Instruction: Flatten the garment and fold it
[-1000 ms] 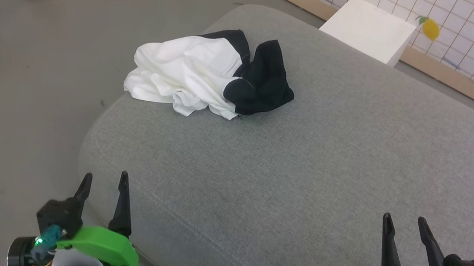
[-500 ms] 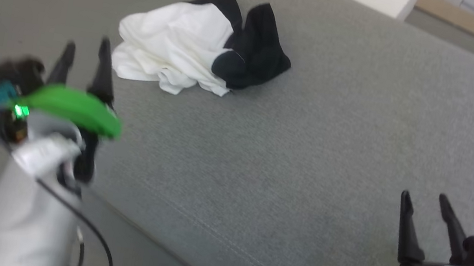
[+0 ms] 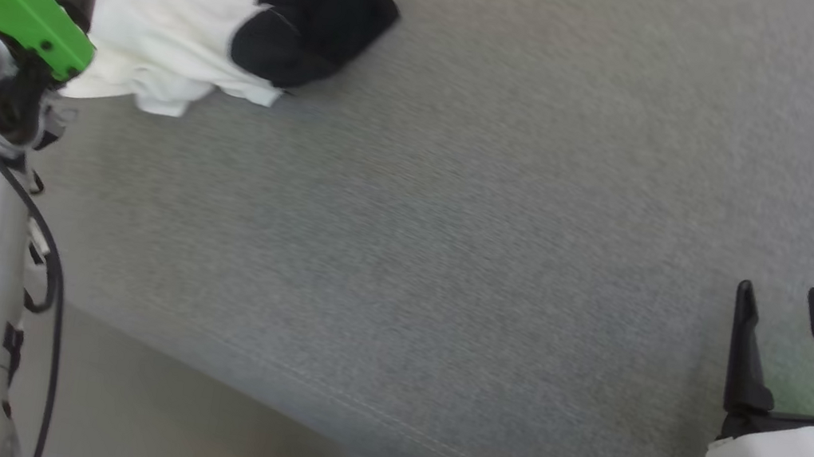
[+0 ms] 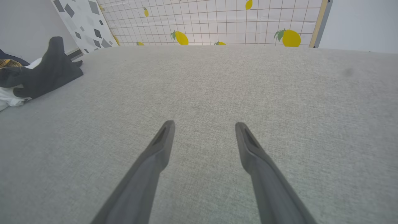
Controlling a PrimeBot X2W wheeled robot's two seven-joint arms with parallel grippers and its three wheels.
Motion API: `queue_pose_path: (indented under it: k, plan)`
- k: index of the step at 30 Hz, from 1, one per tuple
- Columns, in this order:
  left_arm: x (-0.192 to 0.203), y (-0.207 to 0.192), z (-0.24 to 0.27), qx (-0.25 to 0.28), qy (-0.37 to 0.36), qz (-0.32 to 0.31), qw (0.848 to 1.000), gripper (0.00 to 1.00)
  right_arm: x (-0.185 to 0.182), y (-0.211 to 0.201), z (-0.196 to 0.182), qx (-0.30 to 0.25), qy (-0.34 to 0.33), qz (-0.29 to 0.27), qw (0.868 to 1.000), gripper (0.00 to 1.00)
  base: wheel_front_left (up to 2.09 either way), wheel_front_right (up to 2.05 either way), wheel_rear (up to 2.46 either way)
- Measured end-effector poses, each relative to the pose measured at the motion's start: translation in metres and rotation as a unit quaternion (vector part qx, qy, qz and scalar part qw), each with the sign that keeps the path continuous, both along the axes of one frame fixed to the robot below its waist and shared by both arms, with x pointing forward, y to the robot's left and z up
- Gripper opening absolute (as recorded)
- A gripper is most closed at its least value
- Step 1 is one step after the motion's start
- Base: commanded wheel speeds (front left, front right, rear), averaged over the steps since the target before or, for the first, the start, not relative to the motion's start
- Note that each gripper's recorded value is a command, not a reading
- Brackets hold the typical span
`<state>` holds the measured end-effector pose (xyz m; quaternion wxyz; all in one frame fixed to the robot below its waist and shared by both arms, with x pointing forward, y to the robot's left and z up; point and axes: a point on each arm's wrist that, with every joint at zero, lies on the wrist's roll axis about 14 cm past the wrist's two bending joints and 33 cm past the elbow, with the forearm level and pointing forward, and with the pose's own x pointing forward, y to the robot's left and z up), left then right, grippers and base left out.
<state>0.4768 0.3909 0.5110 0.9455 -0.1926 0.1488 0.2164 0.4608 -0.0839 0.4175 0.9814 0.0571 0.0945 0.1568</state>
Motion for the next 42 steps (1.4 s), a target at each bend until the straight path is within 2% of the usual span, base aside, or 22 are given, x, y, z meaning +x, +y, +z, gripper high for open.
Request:
queue_pose_path:
  k: [6,11,17,21,23,25,27,32,34,38,42]
  plan:
    - [0.024,-0.019,-0.052,-0.04,0.099,-0.025,0.994,1.0,-0.001,-0.03,-0.027,-0.015,0.031,-0.038,0.999,1.0,0.0,0.0,0.0]
    - [0.026,-0.042,-0.103,-0.081,0.192,-0.053,0.977,1.0,-0.004,-0.046,-0.045,-0.025,0.053,-0.057,0.997,1.0,0.0,0.0,0.0]
    - [0.023,-0.055,-0.138,-0.106,0.257,-0.058,0.959,1.0,-0.004,-0.056,-0.052,-0.027,0.057,-0.07,0.996,1.0,0.0,0.0,0.0]
    - [0.024,-0.065,-0.143,-0.112,0.265,-0.06,0.956,1.0,-0.003,-0.058,-0.054,-0.027,0.058,-0.073,0.995,1.0,0.0,0.0,0.0]
    - [0.024,-0.063,-0.142,-0.101,0.258,-0.054,0.959,0.0,-0.003,-0.058,-0.055,-0.026,0.058,-0.073,0.995,1.0,0.0,0.0,0.0]
    - [0.022,-0.057,-0.141,-0.083,0.249,-0.045,0.964,0.0,-0.003,-0.057,-0.055,-0.026,0.057,-0.073,0.995,1.0,0.0,0.0,0.0]
    - [0.025,-0.047,-0.134,-0.082,0.207,-0.018,0.975,0.0,-0.002,-0.057,-0.055,-0.025,0.057,-0.073,0.995,1.0,0.0,0.0,0.0]
    - [0.029,-0.024,-0.109,-0.073,0.115,0.04,0.99,0.0,-0.002,-0.056,-0.052,-0.024,0.056,-0.071,0.996,1.0,0.0,0.0,0.0]
    - [0.033,-0.012,-0.088,-0.073,0.061,0.064,0.993,0.0,-0.004,-0.054,-0.051,-0.022,0.056,-0.07,0.996,1.0,0.0,0.0,0.0]
    - [0.048,0.002,-0.028,-0.038,-0.033,0.064,0.997,0.0,-0.008,-0.05,-0.045,-0.015,0.053,-0.067,0.996,1.0,0.0,0.0,0.0]
    - [0.062,0.006,0.043,0.004,-0.11,0.045,0.993,0.0,-0.013,-0.047,-0.039,-0.002,0.049,-0.066,0.997,1.0,0.0,0.0,0.0]
